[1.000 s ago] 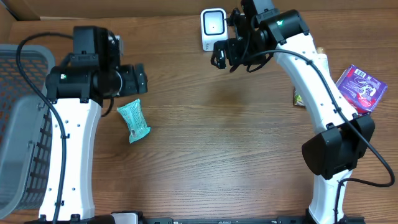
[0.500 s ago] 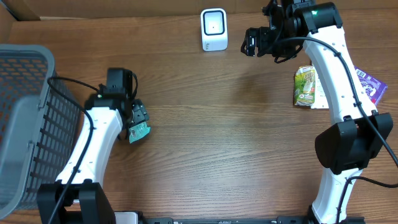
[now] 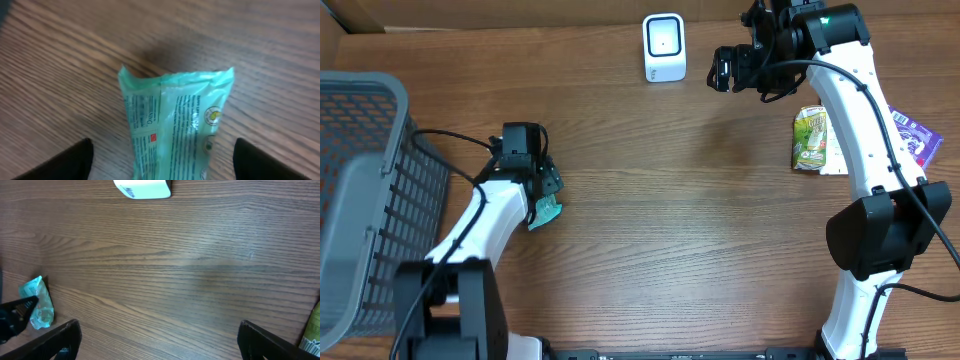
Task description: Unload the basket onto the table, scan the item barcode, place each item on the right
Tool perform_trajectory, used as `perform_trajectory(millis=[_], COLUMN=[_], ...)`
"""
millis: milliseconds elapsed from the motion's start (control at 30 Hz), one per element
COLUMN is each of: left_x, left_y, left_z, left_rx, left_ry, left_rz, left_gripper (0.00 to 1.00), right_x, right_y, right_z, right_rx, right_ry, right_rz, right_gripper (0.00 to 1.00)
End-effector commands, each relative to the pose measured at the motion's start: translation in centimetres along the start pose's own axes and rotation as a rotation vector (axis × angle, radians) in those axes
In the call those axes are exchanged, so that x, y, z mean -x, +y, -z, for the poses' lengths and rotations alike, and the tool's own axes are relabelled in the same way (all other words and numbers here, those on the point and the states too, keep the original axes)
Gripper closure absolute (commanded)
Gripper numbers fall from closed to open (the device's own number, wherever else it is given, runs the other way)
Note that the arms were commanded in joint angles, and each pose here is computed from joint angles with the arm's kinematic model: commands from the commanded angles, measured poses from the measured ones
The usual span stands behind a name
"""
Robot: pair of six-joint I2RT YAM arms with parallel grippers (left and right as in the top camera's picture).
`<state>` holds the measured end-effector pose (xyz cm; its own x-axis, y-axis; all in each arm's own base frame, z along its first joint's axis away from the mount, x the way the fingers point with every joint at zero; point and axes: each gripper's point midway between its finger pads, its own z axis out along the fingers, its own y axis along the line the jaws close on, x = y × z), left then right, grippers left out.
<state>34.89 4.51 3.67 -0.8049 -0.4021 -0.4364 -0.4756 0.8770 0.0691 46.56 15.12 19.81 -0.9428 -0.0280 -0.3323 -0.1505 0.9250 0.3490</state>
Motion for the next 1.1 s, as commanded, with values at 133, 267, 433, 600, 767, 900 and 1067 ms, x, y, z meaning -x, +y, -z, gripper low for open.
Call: perform_trajectory(millis=[133,267,433,600,767,900,1067], left_x=[-1.8,-2.4,-3.6,-3.7,-2.9,-2.9,-4.6], left_y=[-0.1,-2.2,-6.1,-9.9,-14.7,-19.0,-22.6], left_z=[-1.6,-1.4,-0.3,1.6,4.6,7.1,9.2], left_rx=[0.006,-0.119,-0.311,-0.408,-0.486,-0.572,-0.625], left_ry=[0.066,0.107,0.167,0.160,0.119,0.058,0.035], left_rz=[-0.031,-0.025,-0.041,-0.108,-0.097,-0.111,-0.081], left_gripper=[0.69,0.80,0.95,0.95,0.92,0.92,0.94], right_x=[0.0,0.0,0.0,0.1,0.5,0.4,0.4], right_y=[-0.1,-0.1,-0.1,-0.1,-0.5,-1.0,-1.2], right_z=[-0.2,-0.2,-0.2,-0.2,-0.2,-0.2,-0.2], right_rx=[-0.007,-0.007,-0.007,-0.007,-0.028,-0.061,-0.069], right_ry=[0.001,0.001,0.001,-0.003,-0.021,-0.020,-0.020], right_rz=[0.007,0.007,0.007,0.009,0.013,0.010,0.010], right_gripper=[0.00,0.00,0.00,0.00,0.00,0.00,0.00])
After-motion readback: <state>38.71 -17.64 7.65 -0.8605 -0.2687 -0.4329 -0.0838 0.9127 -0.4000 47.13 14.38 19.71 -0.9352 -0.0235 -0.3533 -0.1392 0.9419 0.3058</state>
